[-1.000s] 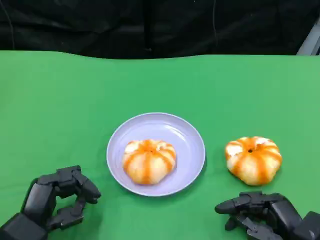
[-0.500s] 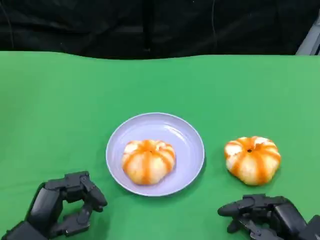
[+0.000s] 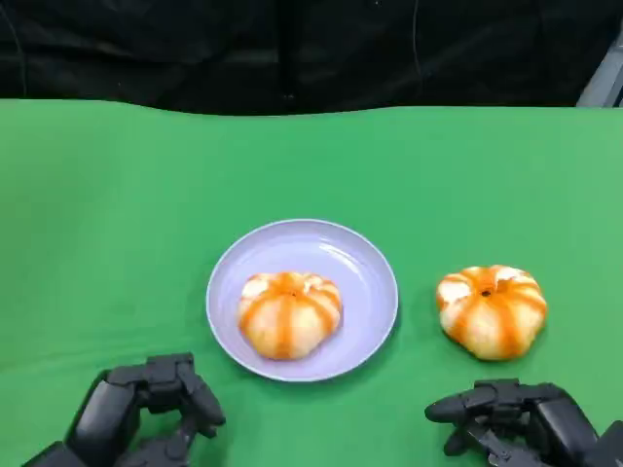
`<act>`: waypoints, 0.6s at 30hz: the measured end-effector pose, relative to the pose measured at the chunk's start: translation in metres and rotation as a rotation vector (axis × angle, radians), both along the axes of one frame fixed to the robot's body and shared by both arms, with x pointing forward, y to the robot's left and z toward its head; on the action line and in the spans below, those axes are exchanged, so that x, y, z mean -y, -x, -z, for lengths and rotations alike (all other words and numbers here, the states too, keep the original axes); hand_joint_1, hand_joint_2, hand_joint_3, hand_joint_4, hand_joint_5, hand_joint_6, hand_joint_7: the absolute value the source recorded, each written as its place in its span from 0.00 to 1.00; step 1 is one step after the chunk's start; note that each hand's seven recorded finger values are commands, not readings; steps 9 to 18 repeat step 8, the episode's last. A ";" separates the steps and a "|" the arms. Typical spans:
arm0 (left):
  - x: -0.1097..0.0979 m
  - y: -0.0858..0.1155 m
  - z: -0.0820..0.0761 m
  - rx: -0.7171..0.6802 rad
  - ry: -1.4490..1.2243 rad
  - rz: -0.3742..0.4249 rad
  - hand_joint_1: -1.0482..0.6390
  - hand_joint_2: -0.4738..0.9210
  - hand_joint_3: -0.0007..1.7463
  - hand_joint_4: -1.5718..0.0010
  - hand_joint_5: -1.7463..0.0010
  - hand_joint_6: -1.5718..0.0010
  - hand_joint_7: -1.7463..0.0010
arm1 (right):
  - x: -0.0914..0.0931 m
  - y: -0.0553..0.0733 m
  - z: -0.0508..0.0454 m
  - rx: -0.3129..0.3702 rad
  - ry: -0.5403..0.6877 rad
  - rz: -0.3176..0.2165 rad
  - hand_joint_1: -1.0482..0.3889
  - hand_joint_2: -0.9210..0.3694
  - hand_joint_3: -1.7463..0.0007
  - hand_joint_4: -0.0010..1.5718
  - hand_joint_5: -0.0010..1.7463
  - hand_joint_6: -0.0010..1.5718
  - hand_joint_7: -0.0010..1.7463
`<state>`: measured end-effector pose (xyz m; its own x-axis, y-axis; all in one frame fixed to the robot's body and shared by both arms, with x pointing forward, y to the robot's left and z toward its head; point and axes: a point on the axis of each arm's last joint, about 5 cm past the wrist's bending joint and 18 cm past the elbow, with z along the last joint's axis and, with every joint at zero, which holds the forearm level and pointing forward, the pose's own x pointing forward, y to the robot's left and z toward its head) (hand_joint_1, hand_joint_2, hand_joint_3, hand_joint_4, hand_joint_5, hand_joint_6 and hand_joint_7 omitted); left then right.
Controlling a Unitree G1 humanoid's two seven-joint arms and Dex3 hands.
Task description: Grasp the bread from the table and place it into the plate.
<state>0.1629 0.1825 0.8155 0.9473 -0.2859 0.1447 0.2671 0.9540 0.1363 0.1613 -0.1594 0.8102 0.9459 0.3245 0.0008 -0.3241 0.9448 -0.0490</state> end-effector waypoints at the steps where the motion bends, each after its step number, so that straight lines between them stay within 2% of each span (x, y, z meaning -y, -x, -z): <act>1: 0.001 0.000 0.000 -0.001 0.002 0.007 0.67 0.78 0.62 0.37 0.19 0.33 0.37 | 0.000 0.000 -0.0001 0.000 0.000 0.000 0.67 0.00 0.79 0.50 0.66 0.70 0.17; 18: 0.004 0.004 0.002 -0.016 0.012 0.011 0.66 0.78 0.62 0.36 0.21 0.32 0.39 | 0.000 0.000 -0.0001 -0.002 -0.001 0.000 0.67 0.00 0.78 0.50 0.66 0.70 0.17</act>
